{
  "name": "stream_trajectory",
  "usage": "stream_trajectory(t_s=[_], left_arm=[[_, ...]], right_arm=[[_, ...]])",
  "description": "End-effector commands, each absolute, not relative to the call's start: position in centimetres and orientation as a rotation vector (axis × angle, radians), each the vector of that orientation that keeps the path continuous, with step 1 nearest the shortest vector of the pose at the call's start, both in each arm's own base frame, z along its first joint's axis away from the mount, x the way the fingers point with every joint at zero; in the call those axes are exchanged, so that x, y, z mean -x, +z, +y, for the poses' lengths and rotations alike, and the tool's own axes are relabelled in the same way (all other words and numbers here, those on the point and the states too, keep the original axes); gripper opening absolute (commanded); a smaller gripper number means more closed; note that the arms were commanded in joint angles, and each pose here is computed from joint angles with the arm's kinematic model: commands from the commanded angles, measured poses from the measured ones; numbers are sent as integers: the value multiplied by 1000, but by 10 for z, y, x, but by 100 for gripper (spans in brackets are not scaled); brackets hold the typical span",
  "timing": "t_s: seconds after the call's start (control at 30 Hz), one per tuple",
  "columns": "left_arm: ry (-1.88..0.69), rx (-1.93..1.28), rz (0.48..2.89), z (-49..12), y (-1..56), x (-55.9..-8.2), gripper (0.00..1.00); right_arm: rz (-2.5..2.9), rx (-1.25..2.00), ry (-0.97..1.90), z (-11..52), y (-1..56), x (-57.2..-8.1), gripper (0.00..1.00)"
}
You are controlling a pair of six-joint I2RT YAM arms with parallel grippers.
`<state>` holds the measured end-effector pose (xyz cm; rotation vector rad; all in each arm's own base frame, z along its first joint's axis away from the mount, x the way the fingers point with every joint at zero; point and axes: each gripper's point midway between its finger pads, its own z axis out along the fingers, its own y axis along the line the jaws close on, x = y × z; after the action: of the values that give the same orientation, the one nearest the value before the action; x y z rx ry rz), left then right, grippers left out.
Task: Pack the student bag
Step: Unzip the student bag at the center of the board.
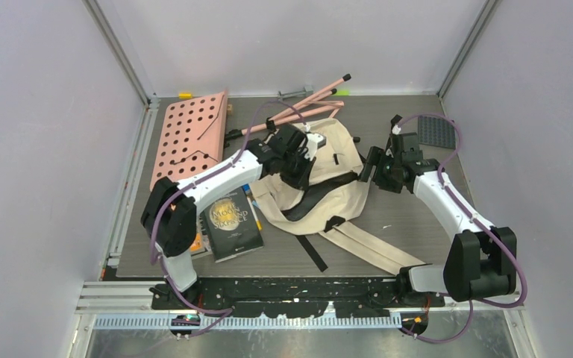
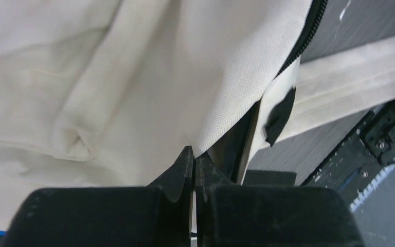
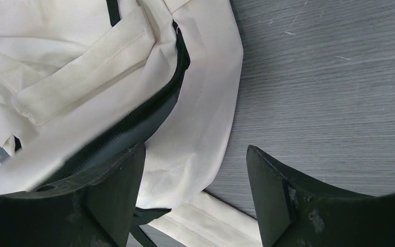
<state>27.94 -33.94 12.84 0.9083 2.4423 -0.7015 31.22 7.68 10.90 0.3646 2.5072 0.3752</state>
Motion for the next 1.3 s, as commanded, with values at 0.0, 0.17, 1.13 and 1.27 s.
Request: stream_trajectory(t_s=[0.0,0.17,1.13,1.27], left_arm=[[-592,-786,2257,-339,195,-324,0],[-568,-711,2224,-335,217,-356,0],[-687,-285,2277,-322,205,-487,0],[-642,-250,2340,-309,153,-510,0]], right_arm=[[2442,-341,413,84,124,-318,78],[2455,-290,493,101,118,-320,78],[2433,-462,-403,-54,113,-320,1],[2451,-474,-351,-47,109,-324,1]])
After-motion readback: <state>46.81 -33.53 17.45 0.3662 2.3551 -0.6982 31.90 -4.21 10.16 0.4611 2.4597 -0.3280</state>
